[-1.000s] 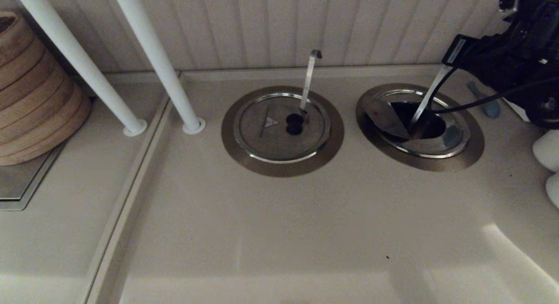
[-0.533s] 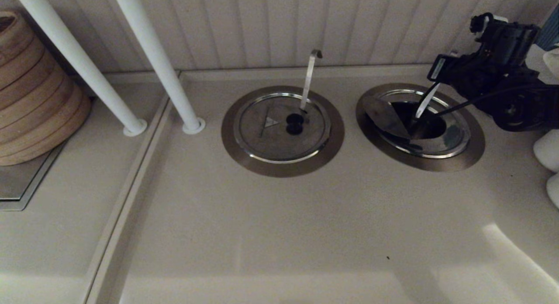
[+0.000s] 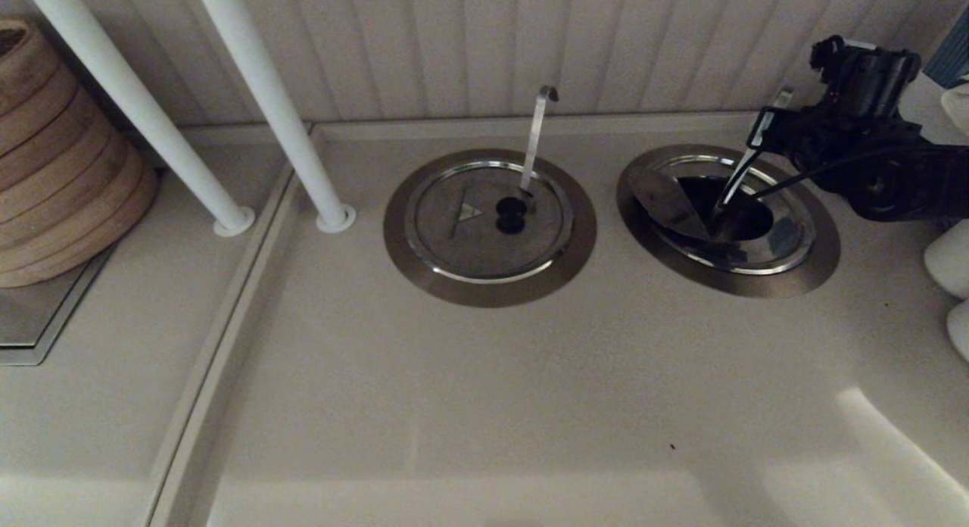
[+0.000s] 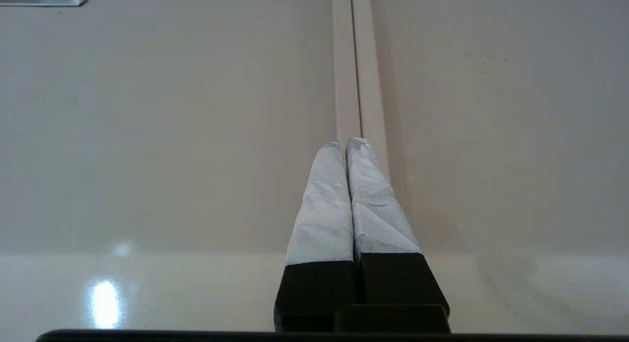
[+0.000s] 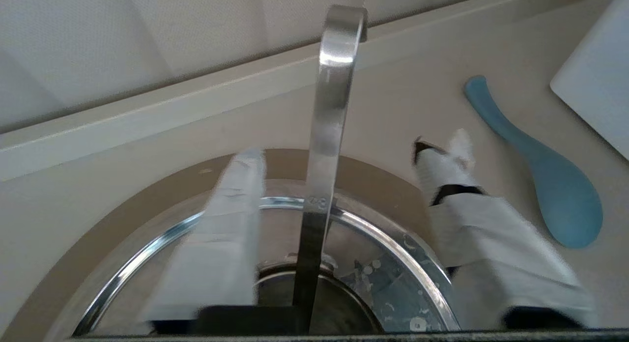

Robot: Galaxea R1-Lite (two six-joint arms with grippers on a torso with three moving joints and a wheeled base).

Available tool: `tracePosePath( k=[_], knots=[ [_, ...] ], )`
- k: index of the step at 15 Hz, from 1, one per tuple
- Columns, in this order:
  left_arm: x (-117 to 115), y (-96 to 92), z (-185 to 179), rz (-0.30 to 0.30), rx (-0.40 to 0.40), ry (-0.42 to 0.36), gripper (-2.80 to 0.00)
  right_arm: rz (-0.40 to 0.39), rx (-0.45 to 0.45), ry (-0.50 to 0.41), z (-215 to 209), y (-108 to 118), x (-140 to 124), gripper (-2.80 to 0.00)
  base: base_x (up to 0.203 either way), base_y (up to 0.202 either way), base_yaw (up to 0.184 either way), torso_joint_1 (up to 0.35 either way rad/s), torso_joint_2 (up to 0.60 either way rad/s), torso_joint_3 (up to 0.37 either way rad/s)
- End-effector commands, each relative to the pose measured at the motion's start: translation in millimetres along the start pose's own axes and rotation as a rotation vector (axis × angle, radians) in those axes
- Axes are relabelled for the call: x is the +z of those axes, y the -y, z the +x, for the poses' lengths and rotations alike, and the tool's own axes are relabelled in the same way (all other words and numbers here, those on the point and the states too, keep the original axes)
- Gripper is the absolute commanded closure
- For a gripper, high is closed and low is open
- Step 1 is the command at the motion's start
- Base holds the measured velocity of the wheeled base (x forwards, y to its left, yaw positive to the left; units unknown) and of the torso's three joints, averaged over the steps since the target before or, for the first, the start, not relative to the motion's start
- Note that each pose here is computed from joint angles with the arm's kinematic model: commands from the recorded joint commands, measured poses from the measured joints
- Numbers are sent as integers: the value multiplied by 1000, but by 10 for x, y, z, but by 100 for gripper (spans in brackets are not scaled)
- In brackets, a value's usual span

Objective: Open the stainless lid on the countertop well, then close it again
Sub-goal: Stir with a spoon

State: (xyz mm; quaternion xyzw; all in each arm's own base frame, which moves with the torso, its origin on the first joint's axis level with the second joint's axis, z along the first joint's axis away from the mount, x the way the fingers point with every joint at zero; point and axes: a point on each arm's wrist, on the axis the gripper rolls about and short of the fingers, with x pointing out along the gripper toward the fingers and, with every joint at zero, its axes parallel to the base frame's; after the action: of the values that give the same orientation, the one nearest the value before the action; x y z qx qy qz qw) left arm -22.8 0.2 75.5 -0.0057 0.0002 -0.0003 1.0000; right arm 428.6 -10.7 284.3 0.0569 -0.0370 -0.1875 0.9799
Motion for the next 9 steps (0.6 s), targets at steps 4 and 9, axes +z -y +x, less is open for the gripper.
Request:
tracePosePath(
  k=[4, 9],
  knots=[
    [0, 0, 1, -1, 1, -1, 0, 3, -14, -4, 58, -18, -65, -280, 0, 0, 0, 0, 0, 0],
    [0, 0, 1, -1, 1, -1, 0, 50, -20, -22, 357, -24, -351, -280, 0, 0, 0, 0, 0, 0]
  ],
)
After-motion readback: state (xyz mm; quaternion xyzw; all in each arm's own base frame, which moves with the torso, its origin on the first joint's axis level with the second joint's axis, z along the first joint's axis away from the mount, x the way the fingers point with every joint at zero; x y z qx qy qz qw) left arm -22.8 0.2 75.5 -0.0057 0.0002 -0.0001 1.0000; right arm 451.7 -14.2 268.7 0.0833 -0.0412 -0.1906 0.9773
